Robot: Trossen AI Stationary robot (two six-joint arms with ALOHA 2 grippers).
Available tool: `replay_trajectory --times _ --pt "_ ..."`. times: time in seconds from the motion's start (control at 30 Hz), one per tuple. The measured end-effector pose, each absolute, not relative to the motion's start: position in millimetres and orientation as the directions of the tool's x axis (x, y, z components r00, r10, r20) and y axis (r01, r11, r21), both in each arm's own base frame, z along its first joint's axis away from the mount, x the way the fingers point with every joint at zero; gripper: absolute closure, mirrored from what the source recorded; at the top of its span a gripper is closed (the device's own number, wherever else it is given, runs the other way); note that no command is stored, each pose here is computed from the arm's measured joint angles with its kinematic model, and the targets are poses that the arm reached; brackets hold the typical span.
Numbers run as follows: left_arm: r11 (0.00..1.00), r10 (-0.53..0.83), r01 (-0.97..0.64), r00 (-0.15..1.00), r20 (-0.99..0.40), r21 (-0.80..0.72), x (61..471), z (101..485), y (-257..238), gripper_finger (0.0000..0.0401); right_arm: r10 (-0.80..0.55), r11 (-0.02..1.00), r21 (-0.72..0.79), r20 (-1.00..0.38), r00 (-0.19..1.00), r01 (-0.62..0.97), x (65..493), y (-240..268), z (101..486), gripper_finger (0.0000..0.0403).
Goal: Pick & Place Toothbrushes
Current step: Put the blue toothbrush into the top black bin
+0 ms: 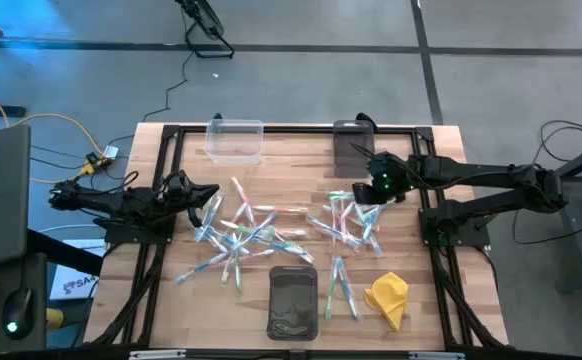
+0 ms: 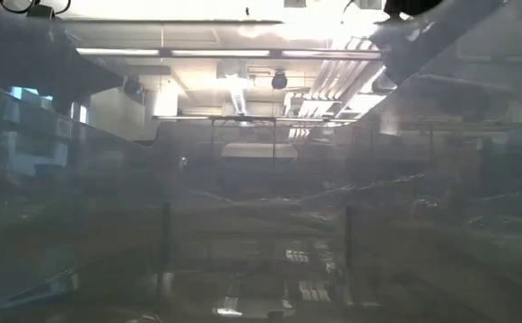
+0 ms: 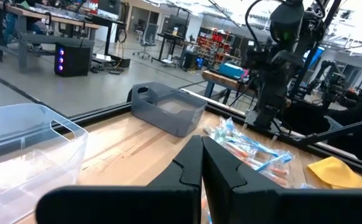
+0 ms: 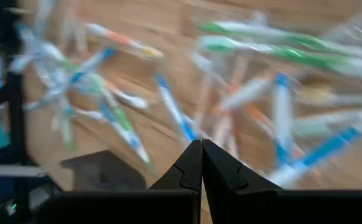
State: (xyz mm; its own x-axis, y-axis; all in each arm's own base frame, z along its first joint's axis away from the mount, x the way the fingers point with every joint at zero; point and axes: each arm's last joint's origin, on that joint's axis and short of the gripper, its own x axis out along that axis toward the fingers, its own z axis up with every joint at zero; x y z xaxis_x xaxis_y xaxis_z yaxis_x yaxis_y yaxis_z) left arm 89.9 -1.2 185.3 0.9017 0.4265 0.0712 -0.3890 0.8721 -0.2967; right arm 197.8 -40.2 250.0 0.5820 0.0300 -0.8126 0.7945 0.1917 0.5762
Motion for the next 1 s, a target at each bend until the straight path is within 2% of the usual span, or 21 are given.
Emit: replay_trajectory --times 0.2,0.3,0.4,0.67,0.77,1.0 --pt "0.874 0.426 -0.400 0.904 0.039 -0.274 90.2 181.6 -1.3 0.0401 -0.003 0.047 0.404 -0.915 0.404 0.914 182.1 -36.1 240.5 0.0401" --pt "0.874 0.426 -0.400 0.904 0.038 -0.276 90.2 181.6 -1.3 0.0401 -0.053 0.011 0.312 -0.948 0.313 0.950 176.4 -35.5 236.3 0.0401" --pt "0.874 0.426 -0.400 0.904 0.037 -0.275 90.2 181.6 -1.3 0.0401 -0.082 0.005 0.278 -0.957 0.278 0.960 173.6 -35.6 235.4 0.0401" --pt "0.874 0.425 -0.400 0.904 0.036 -0.275 90.2 181.5 -1.3 0.0401 -0.060 0.021 0.215 -0.974 0.216 0.976 180.8 -35.9 225.5 0.0397" --pt "0.875 0.423 -0.399 0.905 0.035 -0.274 90.2 181.3 -1.4 0.0401 -0.042 0.020 0.177 -0.983 0.178 0.984 185.4 -36.5 218.7 0.0374" --pt "0.875 0.423 -0.399 0.905 0.034 -0.273 90.2 181.2 -1.4 0.0401 -0.034 0.016 0.066 -0.997 0.066 0.998 196.3 -37.9 199.9 0.0275"
